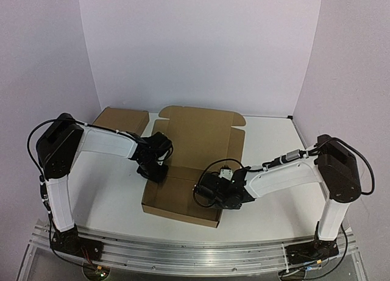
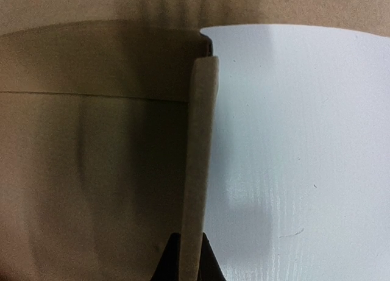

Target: Fold the paper box

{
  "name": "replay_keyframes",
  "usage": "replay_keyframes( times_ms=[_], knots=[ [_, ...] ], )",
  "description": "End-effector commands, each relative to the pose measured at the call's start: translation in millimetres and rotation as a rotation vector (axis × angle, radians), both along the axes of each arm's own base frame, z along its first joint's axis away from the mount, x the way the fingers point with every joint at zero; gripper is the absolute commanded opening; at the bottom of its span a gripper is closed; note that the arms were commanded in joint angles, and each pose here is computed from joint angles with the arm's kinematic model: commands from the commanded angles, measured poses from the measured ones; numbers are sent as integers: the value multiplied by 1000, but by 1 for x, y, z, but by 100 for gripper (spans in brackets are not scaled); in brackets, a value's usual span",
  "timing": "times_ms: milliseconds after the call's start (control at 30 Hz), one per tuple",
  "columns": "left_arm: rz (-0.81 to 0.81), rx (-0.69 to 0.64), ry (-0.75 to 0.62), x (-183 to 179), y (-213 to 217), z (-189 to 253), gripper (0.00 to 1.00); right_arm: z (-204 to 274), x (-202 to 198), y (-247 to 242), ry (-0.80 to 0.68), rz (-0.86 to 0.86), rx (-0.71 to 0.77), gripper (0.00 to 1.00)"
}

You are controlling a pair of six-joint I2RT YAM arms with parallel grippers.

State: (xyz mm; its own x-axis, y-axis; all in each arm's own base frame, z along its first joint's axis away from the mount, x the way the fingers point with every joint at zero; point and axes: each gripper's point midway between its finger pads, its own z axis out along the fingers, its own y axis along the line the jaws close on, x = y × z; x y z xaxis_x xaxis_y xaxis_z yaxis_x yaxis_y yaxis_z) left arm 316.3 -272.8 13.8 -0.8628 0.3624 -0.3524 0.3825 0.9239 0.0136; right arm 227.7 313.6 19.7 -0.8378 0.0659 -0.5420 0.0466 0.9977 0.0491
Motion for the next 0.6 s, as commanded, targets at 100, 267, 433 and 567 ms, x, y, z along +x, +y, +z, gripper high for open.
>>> replay_keyframes(
  times_ms=[100,267,433,567],
  knots=[
    [-93,-10,-50,9,-6,-1,0,9,-33,26,55,188,47,32],
    [-128,2,-65,7,-3,-2,0,30,-39,32,64,234,106,53],
    [-164,15,-82,8,-2,0,0,50,-56,31,108,325,168,75],
    [-207,15,-93,7,-3,3,0,78,-90,23,192,495,245,86]
  ],
)
